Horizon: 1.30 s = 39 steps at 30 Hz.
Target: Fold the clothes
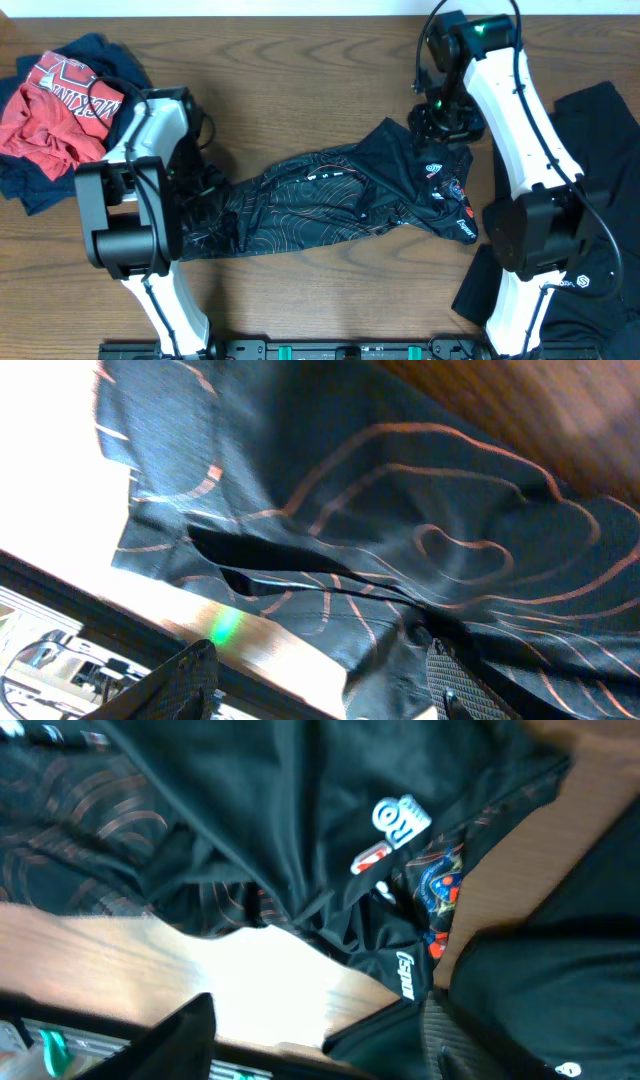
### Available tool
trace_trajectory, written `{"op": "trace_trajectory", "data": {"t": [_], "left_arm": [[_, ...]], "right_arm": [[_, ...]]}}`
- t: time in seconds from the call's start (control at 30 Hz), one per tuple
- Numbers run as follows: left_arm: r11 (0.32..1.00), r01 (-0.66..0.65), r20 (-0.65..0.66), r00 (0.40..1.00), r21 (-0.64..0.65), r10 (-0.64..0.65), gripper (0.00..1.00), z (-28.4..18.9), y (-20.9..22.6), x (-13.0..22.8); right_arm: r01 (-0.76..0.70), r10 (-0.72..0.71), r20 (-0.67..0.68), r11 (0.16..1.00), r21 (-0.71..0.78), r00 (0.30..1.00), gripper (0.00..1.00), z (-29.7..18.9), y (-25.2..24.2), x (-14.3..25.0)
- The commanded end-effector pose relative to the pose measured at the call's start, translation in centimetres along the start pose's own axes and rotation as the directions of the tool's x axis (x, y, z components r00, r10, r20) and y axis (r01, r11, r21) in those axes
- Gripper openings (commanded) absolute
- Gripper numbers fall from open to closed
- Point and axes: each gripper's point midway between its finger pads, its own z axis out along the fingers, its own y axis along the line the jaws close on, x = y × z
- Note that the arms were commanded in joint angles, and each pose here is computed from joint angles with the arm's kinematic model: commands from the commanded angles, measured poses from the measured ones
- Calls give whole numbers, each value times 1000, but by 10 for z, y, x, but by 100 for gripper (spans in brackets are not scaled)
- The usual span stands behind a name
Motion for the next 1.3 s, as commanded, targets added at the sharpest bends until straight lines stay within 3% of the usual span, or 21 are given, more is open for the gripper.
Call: {"op": "trace_trajectory", "data": {"t": [0.0, 0.17, 0.23, 0.4, 0.47, 0.53, 0.6, 0.67, 0.77, 0.87, 0.93, 0.97, 1.27], "left_arm": [[999, -40, 9, 999, 9, 40, 69, -5, 4, -4], [999, -24, 30, 999, 27, 23, 91, -5, 6, -14], [999, -31, 38, 999, 42, 29, 93, -4, 6, -18], [988, -92, 35, 995, 125, 89, 91, -1, -3, -23], [985, -99, 43, 995, 145, 93, 74, 0, -5, -26], [983, -99, 50, 994, 153, 93, 67, 2, -6, -28], [980, -118, 48, 993, 159, 111, 69, 3, -8, -27], [978, -121, 37, 992, 169, 117, 80, 5, -9, -25], [978, -120, 36, 993, 169, 115, 81, 12, -9, -25], [974, -123, 48, 992, 192, 116, 49, 19, -14, -28], [970, -122, 73, 991, 209, 109, 10, 21, -19, -34], [969, -118, 91, 991, 219, 100, 6, 20, -22, -38], [951, -113, 225, 973, 287, 47, 6, 9, -41, -72]], "right_arm": [[7, -9, -94, 1000, -17, 996, 79, 29, 5, 6], [1, -7, -115, 999, -53, 993, 84, 40, 10, 8], [2, -8, -112, 999, -53, 994, 85, 40, 10, 7], [6, -12, -111, 999, -53, 994, 86, 40, 9, 7], [8, -14, -112, 999, -54, 994, 86, 40, 9, 7], [12, -18, -111, 998, -54, 994, 86, 40, 8, 7], [15, -21, -110, 998, -56, 994, 85, 40, 7, 7], [16, -22, -110, 998, -56, 994, 86, 40, 7, 7], [11, -18, -110, 998, -57, 994, 85, 40, 5, 7], [9, -15, -110, 998, -58, 994, 85, 40, 3, 7], [9, -16, -112, 998, -59, 994, 84, 39, 2, 7], [7, -14, -114, 998, -59, 993, 84, 39, 1, 8], [1, -9, -132, 998, -59, 991, 81, 39, 0, 12]]}}
